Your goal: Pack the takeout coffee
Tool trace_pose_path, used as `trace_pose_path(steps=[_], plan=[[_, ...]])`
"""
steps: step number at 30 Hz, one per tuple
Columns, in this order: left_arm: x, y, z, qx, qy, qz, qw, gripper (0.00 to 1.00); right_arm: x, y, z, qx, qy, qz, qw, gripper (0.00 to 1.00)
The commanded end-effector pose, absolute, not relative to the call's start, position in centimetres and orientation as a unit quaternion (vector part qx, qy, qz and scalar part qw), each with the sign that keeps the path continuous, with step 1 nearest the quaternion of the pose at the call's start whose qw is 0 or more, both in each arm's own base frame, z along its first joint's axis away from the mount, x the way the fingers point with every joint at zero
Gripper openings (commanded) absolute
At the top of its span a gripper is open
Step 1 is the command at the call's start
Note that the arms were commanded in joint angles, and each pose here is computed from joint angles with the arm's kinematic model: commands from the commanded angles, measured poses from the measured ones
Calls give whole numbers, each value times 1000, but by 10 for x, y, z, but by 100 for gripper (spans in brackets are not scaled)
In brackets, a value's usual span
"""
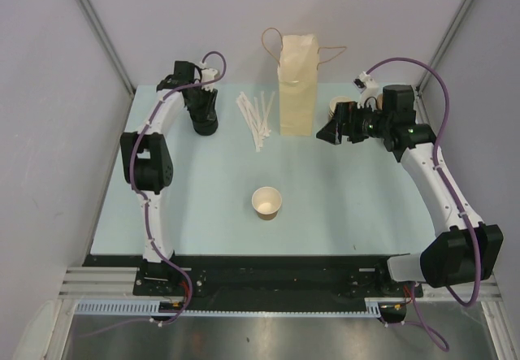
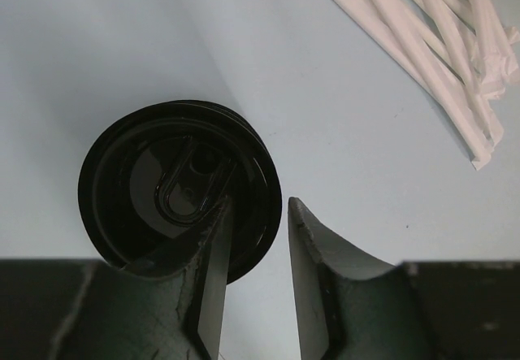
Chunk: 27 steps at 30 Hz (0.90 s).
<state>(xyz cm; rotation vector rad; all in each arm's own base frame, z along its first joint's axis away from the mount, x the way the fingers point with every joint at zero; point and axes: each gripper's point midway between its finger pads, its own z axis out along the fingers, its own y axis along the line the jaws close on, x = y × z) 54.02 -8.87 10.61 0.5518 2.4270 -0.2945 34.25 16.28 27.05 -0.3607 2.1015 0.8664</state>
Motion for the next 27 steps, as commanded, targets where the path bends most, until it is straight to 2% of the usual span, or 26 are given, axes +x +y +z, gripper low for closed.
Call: trace_pose_path(steps=[1,7,11,19,27], plan=[[550,-96,125,221,908,-114,338,36,346,168,275,-156,824,353,416,100],[549,-98,125,223,907,-118,336,26,346,168,274,-155,824,352,415,100],[549,-98,129,224,906,-118,340,10,347,168,273,-155,824,353,415,100],[546,-99,146,229,899,-106,357,1,347,169,273,-154,824,357,412,100],[543,-105,162,252,885,-64,385,0,346,169,273,-155,824,357,412,100]])
